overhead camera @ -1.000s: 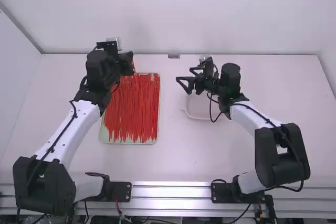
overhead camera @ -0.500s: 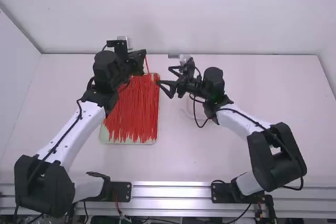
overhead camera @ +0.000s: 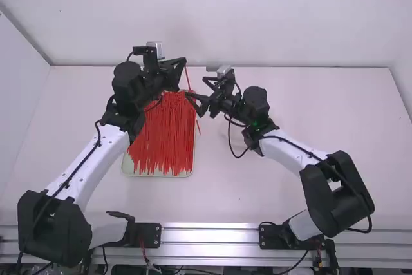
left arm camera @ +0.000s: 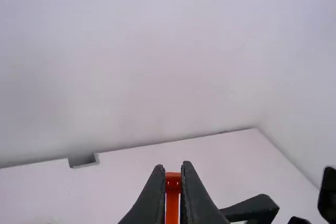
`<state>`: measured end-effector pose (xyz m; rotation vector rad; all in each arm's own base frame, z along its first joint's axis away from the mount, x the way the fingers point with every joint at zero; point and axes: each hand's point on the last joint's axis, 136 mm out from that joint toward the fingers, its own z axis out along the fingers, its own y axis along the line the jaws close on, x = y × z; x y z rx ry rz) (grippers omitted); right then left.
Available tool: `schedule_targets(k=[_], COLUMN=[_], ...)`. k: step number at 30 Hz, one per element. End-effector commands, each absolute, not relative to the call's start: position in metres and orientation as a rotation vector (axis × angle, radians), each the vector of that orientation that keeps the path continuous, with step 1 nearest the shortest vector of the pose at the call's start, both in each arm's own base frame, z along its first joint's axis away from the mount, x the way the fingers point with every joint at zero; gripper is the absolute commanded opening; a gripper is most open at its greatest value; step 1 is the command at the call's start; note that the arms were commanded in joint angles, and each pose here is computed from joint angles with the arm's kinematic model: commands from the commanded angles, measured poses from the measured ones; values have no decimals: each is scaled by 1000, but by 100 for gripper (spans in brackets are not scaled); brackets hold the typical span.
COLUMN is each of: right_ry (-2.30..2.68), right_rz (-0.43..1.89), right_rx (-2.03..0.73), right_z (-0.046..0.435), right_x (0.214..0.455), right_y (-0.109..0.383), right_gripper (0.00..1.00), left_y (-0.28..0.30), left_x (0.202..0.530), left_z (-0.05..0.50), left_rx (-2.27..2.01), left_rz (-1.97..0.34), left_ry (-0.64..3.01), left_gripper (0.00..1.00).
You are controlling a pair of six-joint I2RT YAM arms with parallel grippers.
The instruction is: Fasten the cable tie
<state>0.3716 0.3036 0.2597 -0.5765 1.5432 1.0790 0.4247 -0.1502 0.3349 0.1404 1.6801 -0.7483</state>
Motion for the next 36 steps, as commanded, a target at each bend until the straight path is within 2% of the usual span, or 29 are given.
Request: schedule_targets(k=[1, 5, 8, 10, 12, 13, 15, 16, 20, 27, 29, 30, 32, 34, 36], right_ry=[1514, 1512, 1520, 1519, 1519, 1519, 1520, 1521, 1523, 1556, 1567, 1573, 1572, 1571, 1570], right_rz=[1060, 1047, 1035, 1037, 1036, 1037, 1038, 1040, 1044, 1050, 1055, 1058, 1070, 1085, 1095], right_rx=[-542, -523, -507, -508, -507, -507, -508, -507, -509, -464, -447, -439, -457, -475, -490], right_z=[272, 273, 272, 272, 272, 272, 272, 272, 271, 268, 266, 266, 265, 265, 265], right_x=[378, 376, 378, 377, 377, 378, 378, 379, 378, 386, 388, 391, 392, 393, 395], right_y=[308, 313, 314, 314, 314, 314, 312, 311, 312, 302, 299, 296, 291, 284, 277], right_gripper=[97, 92, 80, 67, 59, 49, 42, 29, 2, 0, 0, 0, 0, 0, 0], left_y=[-160, -165, -170, -172, -172, -174, -176, -176, -176, -175, -175, -175, -174, -174, -170], left_x=[412, 408, 407, 406, 406, 405, 404, 404, 404, 405, 405, 405, 405, 405, 406], left_z=[351, 353, 353, 354, 355, 357, 358, 360, 362, 358, 358, 358, 357, 356, 354], left_rx=[191, 200, 214, 219, 218, 224, 219, 223, 224, 214, 226, 234, 242, 266, 265], left_rz=[-813, -852, -849, -854, -856, -865, -875, -877, -875, -869, -858, -850, -840, -822, -815], left_ry=[1641, 1635, 1633, 1631, 1626, 1620, 1616, 1608, 1597, 1614, 1612, 1611, 1612, 1611, 1618], left_gripper=[2, 2, 2, 2, 2, 2, 2, 2, 2, 3, 20, 40, 59, 66, 68])
